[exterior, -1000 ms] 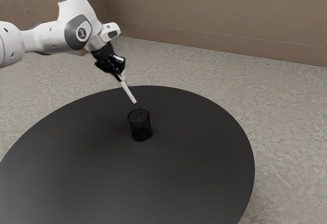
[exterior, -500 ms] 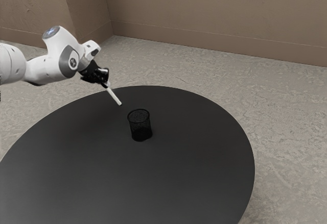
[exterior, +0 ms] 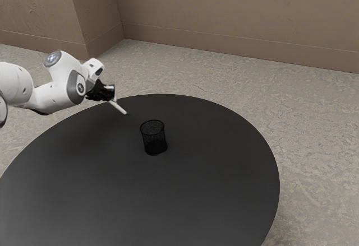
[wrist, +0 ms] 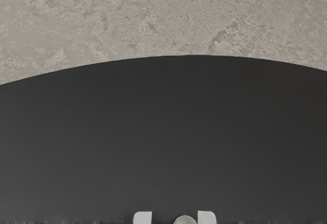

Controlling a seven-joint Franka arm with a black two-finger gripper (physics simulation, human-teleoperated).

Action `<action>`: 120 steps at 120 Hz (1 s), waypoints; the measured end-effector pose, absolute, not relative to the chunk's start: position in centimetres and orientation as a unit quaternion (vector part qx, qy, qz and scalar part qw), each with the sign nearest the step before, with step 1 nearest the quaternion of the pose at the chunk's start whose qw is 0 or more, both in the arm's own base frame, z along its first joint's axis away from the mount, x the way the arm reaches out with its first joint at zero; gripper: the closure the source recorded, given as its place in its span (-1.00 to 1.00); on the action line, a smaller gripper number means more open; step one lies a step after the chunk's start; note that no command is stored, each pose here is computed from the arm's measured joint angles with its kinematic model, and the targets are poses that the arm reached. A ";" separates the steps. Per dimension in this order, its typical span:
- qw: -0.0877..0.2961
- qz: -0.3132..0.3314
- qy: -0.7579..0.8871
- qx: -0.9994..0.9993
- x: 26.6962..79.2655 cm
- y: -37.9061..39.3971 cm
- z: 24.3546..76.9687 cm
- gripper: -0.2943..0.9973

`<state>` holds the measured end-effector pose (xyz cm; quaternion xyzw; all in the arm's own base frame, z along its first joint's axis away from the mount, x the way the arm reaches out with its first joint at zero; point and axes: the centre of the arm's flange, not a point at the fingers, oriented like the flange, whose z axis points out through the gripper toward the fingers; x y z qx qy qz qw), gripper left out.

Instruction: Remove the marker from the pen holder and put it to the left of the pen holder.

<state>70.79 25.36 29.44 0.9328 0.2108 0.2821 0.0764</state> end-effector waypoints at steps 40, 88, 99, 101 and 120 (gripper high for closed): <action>0.078 0.261 0.195 0.942 68.9 23.4 27.8 -0.15; 0.050 0.218 0.092 0.970 64.9 14.6 44.6 -0.48; 0.038 0.204 0.057 0.977 63.2 11.0 50.8 -0.51; 0.035 0.204 0.049 0.977 63.0 10.4 52.3 -0.51; 0.009 0.181 -0.006 0.983 61.9 6.2 61.5 -0.53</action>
